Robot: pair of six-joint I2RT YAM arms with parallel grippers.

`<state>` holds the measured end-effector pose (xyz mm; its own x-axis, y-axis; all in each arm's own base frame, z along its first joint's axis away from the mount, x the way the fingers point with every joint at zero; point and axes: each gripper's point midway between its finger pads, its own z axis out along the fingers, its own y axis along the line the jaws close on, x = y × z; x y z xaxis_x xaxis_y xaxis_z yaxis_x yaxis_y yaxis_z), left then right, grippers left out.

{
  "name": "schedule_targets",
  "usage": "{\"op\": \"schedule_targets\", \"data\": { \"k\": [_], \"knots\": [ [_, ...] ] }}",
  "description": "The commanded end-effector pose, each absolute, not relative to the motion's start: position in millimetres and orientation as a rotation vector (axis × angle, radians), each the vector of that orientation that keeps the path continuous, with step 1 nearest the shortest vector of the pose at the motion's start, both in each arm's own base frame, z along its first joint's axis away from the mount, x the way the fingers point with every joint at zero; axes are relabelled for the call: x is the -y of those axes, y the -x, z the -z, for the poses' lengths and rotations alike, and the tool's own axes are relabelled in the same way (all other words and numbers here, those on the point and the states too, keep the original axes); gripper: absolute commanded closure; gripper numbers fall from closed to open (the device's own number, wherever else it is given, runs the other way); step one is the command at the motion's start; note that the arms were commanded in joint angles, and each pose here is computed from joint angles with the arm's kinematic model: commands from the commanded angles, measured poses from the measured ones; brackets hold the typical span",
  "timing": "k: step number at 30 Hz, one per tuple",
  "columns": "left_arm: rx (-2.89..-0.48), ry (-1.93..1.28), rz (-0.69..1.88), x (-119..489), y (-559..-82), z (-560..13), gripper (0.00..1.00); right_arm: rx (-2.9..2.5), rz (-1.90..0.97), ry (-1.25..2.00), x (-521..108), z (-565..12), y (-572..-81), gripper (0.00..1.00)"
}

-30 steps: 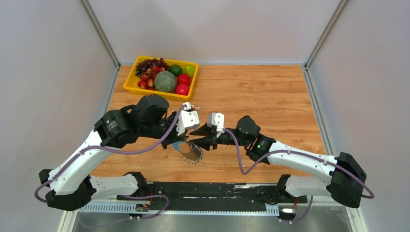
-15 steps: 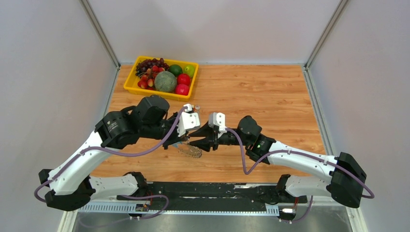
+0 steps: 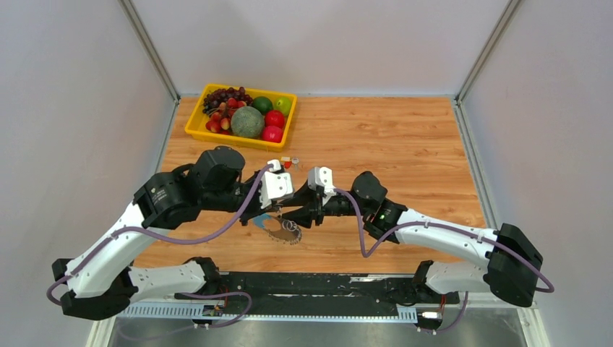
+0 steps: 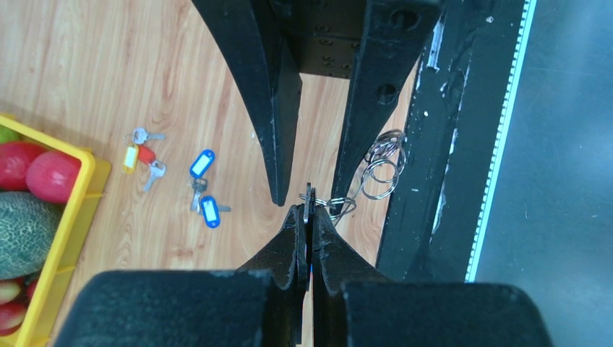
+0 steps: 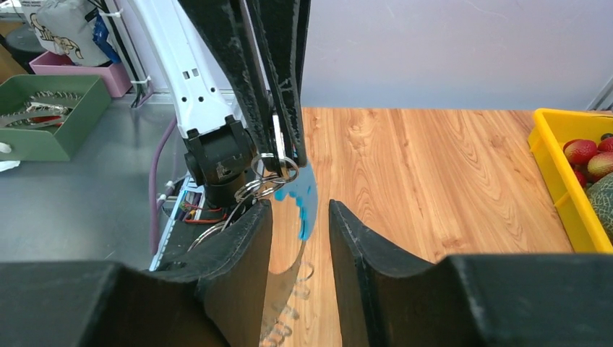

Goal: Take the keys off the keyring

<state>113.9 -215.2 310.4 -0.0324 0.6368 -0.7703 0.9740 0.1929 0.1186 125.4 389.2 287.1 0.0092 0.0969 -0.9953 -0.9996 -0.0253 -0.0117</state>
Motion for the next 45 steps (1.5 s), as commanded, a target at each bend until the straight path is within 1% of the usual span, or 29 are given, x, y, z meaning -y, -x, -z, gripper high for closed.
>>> {"op": "schedule_targets", "data": {
  "k": [1,4,8,15,23,31,35,45],
  "knots": [
    [-1.561,-1.495,0.628,227.6,-115.5,-338.8,1.0,-1.021,-1.327,1.163,-394.3,-316.1,-116.8,0.6],
    [-1.532,-1.502,0.621,227.5,-115.5,-337.8,1.0,-1.015,-1.336,1.153,-394.6,-318.6,-116.3,0.6],
    [-1.565,-1.499,0.591,223.3,-118.4,-333.1,1.0,-1.03,-1.306,1.11,-390.2,-321.7,-121.8,0.59],
    [-1.732,-1.434,0.576,215.9,-120.5,-326.9,1.0,-1.097,-1.221,1.081,-385.4,-315.0,-135.3,0.58],
    [-1.87,-1.364,0.585,215.3,-121.0,-321.8,1.0,-1.185,-1.174,1.078,-386.0,-301.0,-146.5,0.58],
    [-2.103,-1.299,0.592,221.0,-120.2,-305.3,1.0,-1.243,-1.128,1.048,-380.4,-291.4,-161.6,0.58],
    [-2.133,-1.266,0.606,222.4,-119.3,-304.7,1.0,-1.25,-1.121,1.043,-378.4,-289.9,-163.4,0.58],
    [-2.109,-1.219,0.721,228.3,-108.6,-313.1,1.0,-1.265,-1.099,1.014,-373.8,-292.5,-169.6,0.58]
  ]
}}
